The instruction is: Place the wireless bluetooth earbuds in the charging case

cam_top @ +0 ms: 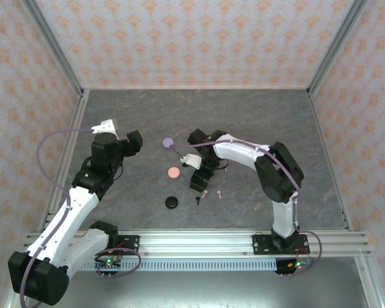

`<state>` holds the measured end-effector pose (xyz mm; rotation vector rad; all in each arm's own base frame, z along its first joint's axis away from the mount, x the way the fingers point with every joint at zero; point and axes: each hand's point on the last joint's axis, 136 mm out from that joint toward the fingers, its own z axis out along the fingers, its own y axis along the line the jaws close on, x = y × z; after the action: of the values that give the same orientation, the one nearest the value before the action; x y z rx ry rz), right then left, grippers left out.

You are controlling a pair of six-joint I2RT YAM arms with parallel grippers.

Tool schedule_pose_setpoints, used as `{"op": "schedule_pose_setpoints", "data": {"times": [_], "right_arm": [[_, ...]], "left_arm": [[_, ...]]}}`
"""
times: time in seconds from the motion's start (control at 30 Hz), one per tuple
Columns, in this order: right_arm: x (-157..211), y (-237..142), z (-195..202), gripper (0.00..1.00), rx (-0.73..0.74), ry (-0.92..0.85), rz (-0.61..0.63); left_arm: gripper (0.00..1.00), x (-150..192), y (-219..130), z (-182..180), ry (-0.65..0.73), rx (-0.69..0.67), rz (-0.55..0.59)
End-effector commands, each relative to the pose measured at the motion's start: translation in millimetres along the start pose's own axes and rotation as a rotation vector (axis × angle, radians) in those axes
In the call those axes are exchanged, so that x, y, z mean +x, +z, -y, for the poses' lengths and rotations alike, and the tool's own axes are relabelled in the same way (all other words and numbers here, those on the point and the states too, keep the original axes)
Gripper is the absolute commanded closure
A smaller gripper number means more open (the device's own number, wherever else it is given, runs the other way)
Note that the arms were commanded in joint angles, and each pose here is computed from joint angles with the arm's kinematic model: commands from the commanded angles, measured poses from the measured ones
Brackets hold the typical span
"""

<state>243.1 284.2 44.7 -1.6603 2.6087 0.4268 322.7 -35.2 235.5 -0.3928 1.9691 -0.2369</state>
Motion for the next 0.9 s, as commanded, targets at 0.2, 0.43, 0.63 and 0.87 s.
{"op": "schedule_pose_setpoints", "data": {"times": [0.2,0.43,0.63,0.87], "right_arm": [[-10,-19,17,0.15,0.185,-0.049,0.053],[-5,-3,11,0.14,0.181,-0.064,0.017],[-3,6,12,0.17,0.187,-0.065,-0.004],[1,17,15,0.23,0.200,-0.075,-0.038]], "left_arm": [[0.18,1,1,-10,0.010,-0.045,0.001],[0.18,1,1,-10,0.013,-0.045,0.000],[0.18,3,1,-11,0.014,-0.047,-0.005],[0.18,2,1,-11,0.013,-0.048,-0.003]]}}
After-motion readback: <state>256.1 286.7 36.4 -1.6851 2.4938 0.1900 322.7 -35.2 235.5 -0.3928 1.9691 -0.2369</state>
